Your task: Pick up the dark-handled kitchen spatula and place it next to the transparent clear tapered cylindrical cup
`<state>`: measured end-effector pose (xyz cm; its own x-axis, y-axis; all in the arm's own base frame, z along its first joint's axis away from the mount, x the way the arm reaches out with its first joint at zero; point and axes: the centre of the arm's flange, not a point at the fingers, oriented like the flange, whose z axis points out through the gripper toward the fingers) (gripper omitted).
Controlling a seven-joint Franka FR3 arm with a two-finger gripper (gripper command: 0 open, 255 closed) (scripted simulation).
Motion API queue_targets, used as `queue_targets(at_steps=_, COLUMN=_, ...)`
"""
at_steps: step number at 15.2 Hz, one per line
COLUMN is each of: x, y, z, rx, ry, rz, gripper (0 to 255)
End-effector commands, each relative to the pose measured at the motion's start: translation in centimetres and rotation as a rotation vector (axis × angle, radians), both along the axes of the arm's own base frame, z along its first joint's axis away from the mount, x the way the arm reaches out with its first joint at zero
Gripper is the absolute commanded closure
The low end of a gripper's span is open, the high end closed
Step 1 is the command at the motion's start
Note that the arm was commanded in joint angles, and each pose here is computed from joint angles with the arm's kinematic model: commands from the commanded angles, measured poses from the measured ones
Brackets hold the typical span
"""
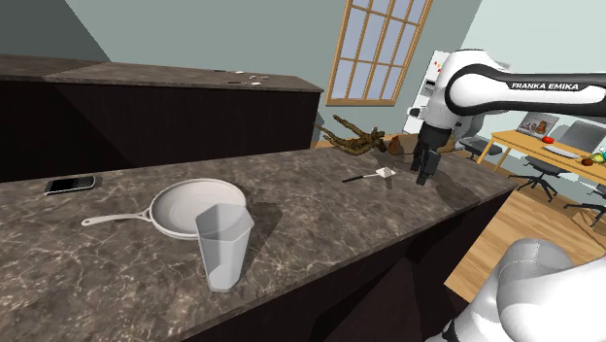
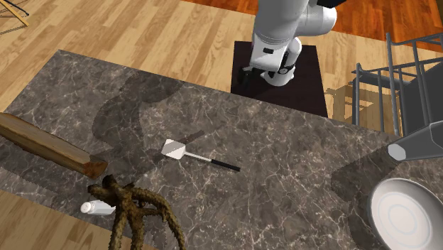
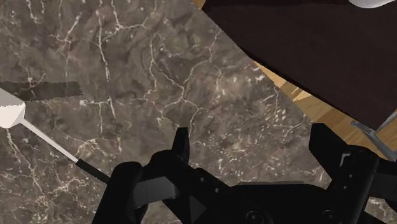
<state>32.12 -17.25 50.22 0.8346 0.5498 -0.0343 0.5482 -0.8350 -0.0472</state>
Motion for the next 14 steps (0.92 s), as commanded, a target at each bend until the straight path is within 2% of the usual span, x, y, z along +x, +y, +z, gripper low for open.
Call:
queue_targets(at_steps=1, x=1.0, y=-2.4, z=-1.1, rx=0.003, ry=-0.009, rz=0.069, gripper=0)
queue_targets(at_steps=14, x=11.6, y=-13.6, z=-8.0, rx=0.035, ry=-0.063, rz=0.482, gripper=0)
